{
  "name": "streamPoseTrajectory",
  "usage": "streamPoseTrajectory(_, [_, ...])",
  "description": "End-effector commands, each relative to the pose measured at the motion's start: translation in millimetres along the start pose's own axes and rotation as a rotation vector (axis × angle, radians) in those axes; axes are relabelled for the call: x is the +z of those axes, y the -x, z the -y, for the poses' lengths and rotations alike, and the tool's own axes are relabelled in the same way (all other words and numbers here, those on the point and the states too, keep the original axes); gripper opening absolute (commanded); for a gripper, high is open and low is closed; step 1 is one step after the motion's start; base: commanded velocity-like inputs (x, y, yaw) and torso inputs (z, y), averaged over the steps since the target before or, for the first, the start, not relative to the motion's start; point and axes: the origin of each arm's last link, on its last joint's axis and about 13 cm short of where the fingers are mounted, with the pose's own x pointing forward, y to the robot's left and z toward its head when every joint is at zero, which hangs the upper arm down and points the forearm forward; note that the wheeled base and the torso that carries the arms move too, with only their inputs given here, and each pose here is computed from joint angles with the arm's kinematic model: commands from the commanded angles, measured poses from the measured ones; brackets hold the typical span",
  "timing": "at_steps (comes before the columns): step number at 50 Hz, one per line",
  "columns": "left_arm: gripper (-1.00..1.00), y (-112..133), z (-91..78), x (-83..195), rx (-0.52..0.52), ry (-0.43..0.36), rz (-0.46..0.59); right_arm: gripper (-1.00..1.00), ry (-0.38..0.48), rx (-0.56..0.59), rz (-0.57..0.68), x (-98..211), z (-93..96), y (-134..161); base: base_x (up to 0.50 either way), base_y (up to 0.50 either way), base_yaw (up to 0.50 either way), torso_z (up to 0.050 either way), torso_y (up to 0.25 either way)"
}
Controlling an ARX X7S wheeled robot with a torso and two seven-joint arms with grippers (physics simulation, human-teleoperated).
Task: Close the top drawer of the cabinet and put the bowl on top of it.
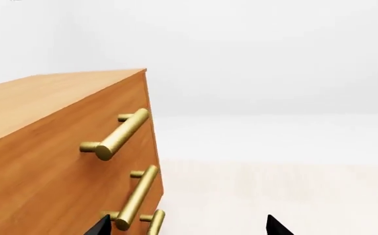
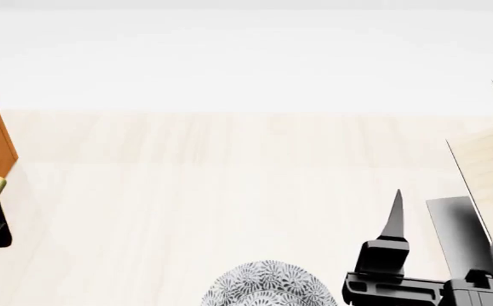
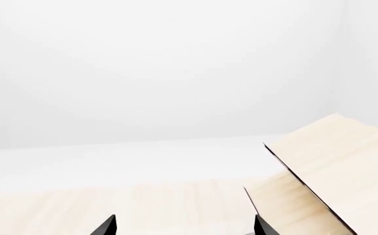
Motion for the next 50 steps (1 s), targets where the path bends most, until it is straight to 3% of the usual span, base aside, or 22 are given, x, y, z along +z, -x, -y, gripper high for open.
streamPoseTrajectory(1, [1.0,38,10.2,5,-0.097,0.011,0.036,1.0,0.004,0.005,-0.002,-5,-2.1,3,0.0,0.0,0.0,0.0,0.0])
streamPoseTrajectory(12, [1.0,60,11.3,-8,-0.152,0.006,0.025,1.0,0.013,0.027,-0.01,-11,-6.8,12,0.0,0.0,0.0,0.0,0.0])
streamPoseTrajectory(23, [1.0,60,11.0,-4,-0.168,0.011,0.031,1.0,0.012,0.018,-0.011,-12,-3.4,8,0.0,0.0,0.0,0.0,0.0])
streamPoseTrajectory(26, [1.0,59,11.4,2,-0.244,0.007,0.036,1.0,0.012,0.017,-0.011,-14,-2.7,8,0.0,0.0,0.0,0.0,0.0])
streamPoseTrajectory(28, [1.0,52,10.6,7,-0.224,0.02,0.036,1.0,0.013,0.017,-0.012,-14,-2.5,8,0.0,0.0,0.0,0.0,0.0])
streamPoseTrajectory(29, [1.0,47,11.0,10,-0.271,0.003,-0.006,1.0,0.013,0.016,-0.011,-12,-2.1,8,0.0,0.0,0.0,0.0,0.0])
streamPoseTrajectory(32, [1.0,39,9.1,17,-0.281,0.065,-0.006,1.0,0.012,0.017,-0.009,-12,-1.6,8,0.0,0.0,0.0,0.0,0.0])
streamPoseTrajectory(38, [1.0,26,10.2,31,-0.364,0.097,-0.049,1.0,0.014,0.014,-0.007,-11,-0.4,9,0.0,0.0,0.0,0.0,0.0])
streamPoseTrajectory(47, [1.0,10,18.0,47,-0.489,0.032,-0.083,1.0,0.02,0.009,-0.01,-12,-0.5,9,0.0,0.0,0.0,0.0,0.0])
streamPoseTrajectory(50, [1.0,-1,20.6,55,-0.505,0.06,-0.131,1.0,0.021,0.011,-0.012,-14,-1.8,8,0.0,0.0,0.0,0.0,0.0])
